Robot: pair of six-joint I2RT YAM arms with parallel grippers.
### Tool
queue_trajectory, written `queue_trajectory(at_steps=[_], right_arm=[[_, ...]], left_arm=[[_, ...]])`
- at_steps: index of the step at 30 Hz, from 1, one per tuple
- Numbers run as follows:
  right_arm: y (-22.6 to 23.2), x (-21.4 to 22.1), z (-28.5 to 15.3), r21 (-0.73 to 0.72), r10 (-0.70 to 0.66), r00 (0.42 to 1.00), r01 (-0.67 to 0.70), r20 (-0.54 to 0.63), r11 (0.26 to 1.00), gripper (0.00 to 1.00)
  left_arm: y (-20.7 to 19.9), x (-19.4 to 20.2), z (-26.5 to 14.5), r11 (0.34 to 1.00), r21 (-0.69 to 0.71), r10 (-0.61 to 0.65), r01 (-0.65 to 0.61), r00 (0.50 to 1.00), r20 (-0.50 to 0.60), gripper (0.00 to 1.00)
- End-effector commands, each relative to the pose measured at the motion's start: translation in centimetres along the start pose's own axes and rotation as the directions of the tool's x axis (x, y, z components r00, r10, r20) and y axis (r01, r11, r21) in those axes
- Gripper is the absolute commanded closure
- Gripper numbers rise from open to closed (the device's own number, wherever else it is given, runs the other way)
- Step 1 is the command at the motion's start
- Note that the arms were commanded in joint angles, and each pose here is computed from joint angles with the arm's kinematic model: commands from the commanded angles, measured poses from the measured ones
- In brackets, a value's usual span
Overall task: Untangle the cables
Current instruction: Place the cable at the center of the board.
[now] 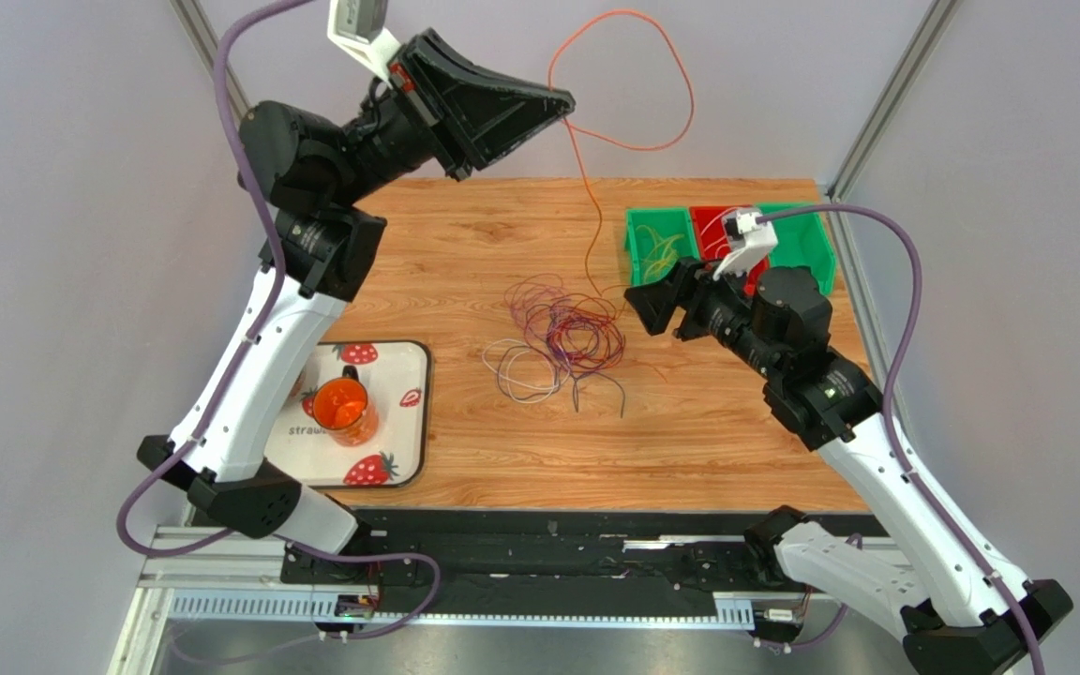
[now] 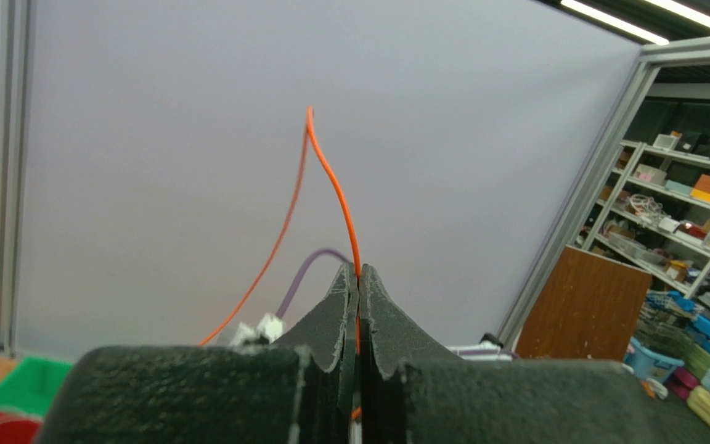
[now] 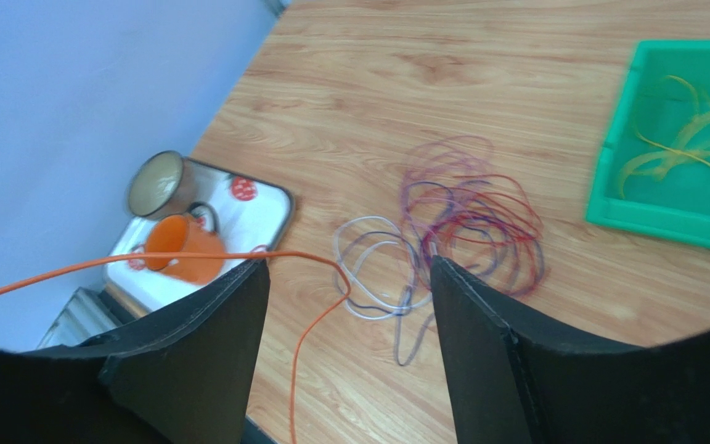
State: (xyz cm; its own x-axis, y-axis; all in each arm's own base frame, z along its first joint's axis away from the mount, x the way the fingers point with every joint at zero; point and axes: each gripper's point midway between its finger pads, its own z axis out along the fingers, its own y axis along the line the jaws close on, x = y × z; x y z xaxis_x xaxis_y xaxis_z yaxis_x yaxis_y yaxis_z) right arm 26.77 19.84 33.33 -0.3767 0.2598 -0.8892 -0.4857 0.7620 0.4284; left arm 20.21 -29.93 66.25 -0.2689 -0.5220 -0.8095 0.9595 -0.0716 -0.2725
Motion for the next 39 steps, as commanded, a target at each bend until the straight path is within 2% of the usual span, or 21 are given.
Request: queue_trajectory(at_steps=[1, 4, 8, 10, 13, 14, 17, 20, 27, 31, 37, 39], right_arm=[[-6.2, -0.9, -2.9, 0.374, 0.025, 0.998, -0.045, 0.059, 0.927, 0.33], [-8.5, 1.5, -5.2, 0.481, 0.055, 0.998, -0.059, 0.022, 0.875, 0.32], [-7.6, 3.9, -6.4, 0.409, 0.097, 0.995, -0.085, -0.009, 0.908, 0.30], [-8.8, 5.4, -7.7, 0.478, 0.131, 0.991, -0.101, -0.029, 0.872, 0.30], [-11.2, 6.1, -9.9, 0.613, 0.170, 0.985, -0.139, 0.008, 0.778, 0.30], [-11.5, 6.2, -10.3, 0.629, 0.181, 0.983, -0.158, 0.028, 0.761, 0.30], [-11.7, 5.9, -10.8, 0.643, 0.174, 0.984, -0.160, 0.041, 0.749, 0.30], [-11.9, 5.5, -11.3, 0.658, 0.165, 0.985, -0.159, 0.053, 0.736, 0.30], [-12.5, 2.5, -13.6, 0.698, 0.119, 0.976, -0.216, 0.184, 0.683, 0.30], [-12.5, 1.1, -15.3, 0.702, 0.095, 0.964, -0.247, 0.248, 0.669, 0.30], [-12.8, 0.1, -17.1, 0.703, 0.070, 0.946, -0.283, 0.316, 0.652, 0.31], [-12.8, -0.1, -17.5, 0.700, 0.066, 0.942, -0.290, 0.328, 0.653, 0.31]], left_arm=[[2.1, 2.6, -1.5, 0.998, -0.039, -0.049, 0.050, 0.999, 0.012, 1.00], [4.9, 6.2, -2.3, 0.991, -0.079, -0.110, 0.109, 0.994, -0.012, 1.00], [9.5, 12.3, -3.0, 0.969, -0.178, -0.182, 0.170, 0.982, -0.056, 1.00], [11.3, 15.7, -2.6, 0.956, -0.206, -0.229, 0.209, 0.970, -0.082, 1.00], [13.7, 21.5, -2.3, 0.931, -0.227, -0.321, 0.286, 0.937, -0.135, 1.00], [14.9, 23.7, -2.3, 0.920, -0.238, -0.350, 0.310, 0.925, -0.148, 1.00], [15.3, 27.4, -1.6, 0.901, -0.234, -0.409, 0.365, 0.894, -0.183, 1.00], [14.8, 28.5, -0.5, 0.900, -0.229, -0.414, 0.370, 0.891, -0.186, 1.00], [12.0, 27.0, 4.2, 0.945, -0.153, -0.323, 0.290, 0.905, -0.279, 1.00], [11.0, 27.7, 5.7, 0.940, -0.112, -0.342, 0.323, 0.890, -0.302, 1.00], [7.5, 25.3, 7.9, 0.956, -0.034, -0.287, 0.292, 0.903, -0.318, 1.00], [7.4, 25.2, 8.2, 0.969, -0.041, -0.244, 0.243, 0.915, -0.322, 1.00]])
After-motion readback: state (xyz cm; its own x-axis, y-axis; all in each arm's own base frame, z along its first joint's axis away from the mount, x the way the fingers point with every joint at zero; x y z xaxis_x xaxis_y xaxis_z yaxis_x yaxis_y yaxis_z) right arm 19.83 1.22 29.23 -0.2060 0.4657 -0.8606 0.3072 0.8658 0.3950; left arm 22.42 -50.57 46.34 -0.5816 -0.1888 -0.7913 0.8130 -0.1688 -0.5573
